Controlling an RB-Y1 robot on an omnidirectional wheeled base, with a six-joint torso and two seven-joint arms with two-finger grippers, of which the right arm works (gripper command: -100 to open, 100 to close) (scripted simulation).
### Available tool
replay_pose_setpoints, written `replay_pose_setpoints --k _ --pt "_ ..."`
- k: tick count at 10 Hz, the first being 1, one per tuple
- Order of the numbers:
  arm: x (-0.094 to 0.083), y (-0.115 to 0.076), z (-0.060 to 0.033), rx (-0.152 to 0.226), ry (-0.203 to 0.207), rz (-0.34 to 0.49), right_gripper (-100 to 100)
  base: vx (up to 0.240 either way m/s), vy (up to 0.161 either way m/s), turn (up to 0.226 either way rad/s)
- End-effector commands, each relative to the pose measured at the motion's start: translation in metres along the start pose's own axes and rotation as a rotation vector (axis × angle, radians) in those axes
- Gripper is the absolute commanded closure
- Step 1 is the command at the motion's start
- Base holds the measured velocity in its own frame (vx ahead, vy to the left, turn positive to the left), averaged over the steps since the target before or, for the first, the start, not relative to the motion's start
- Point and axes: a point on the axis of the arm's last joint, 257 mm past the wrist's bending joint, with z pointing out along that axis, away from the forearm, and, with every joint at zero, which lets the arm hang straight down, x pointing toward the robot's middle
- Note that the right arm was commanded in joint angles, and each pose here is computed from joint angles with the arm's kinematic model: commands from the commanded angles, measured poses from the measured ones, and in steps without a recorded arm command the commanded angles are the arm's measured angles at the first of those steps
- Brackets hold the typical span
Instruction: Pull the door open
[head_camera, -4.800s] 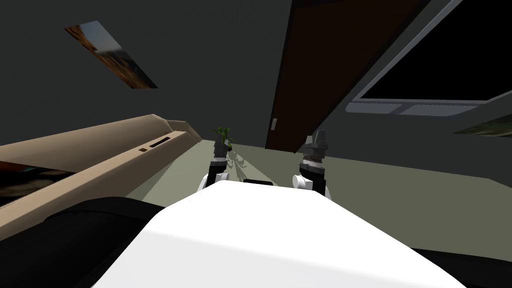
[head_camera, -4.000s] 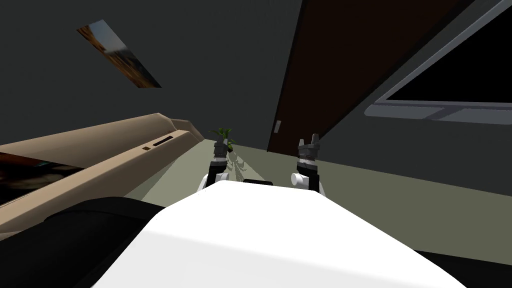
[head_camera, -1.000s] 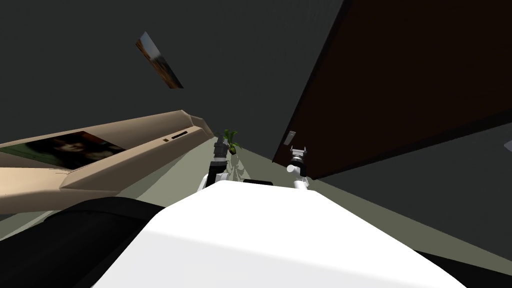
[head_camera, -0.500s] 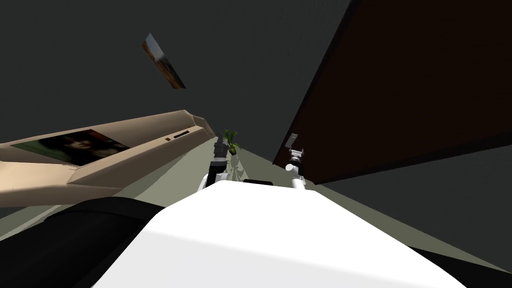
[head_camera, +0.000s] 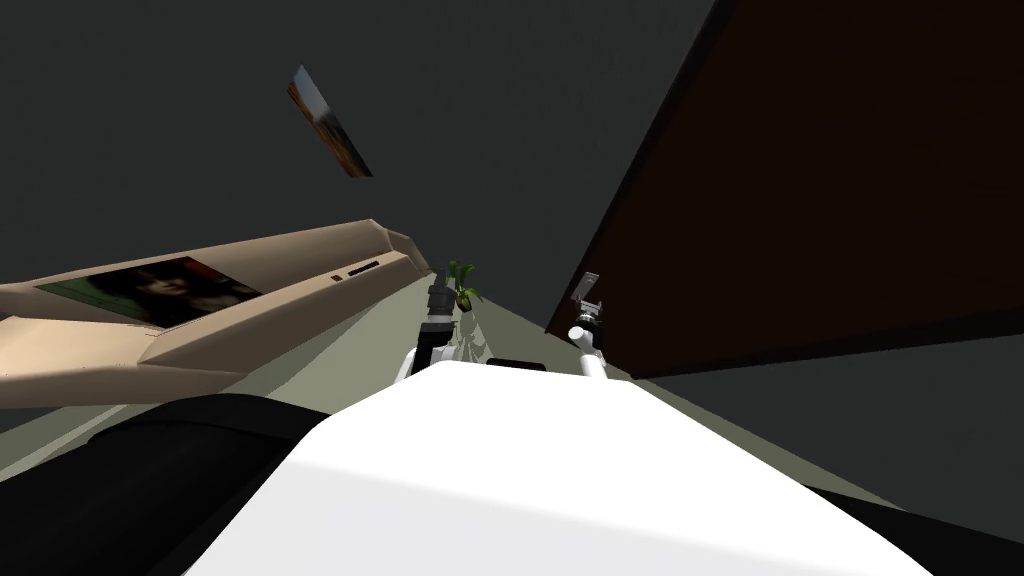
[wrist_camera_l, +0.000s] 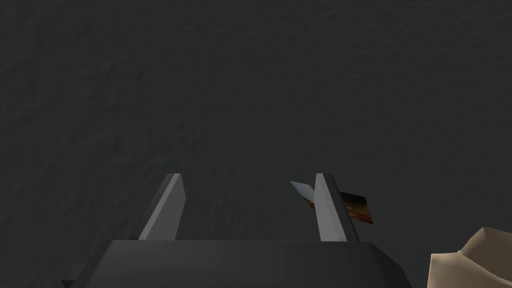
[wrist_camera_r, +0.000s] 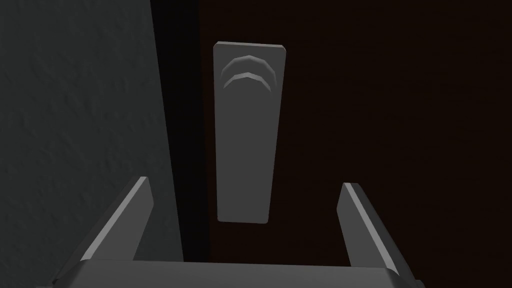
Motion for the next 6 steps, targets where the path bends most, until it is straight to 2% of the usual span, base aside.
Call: replay_pose_setpoints --k 1,2,5,6 --pt "0.000 0.000 0.0000 0.000 0.000 0.000 -100 0.047 -0.024 0.012" --pt "-0.002 0.020 0.0035 -0.014 -0.001 -0.001 -100 0.093 -0.008 0.103" --pt "-0.004 0.045 0.0067 -0.033 -0.003 -0.003 -100 0.152 -0.005 0.073" --pt "-0.005 0.058 0.0082 -0.043 -0.004 -0.003 -100 0.148 -0.006 0.092"
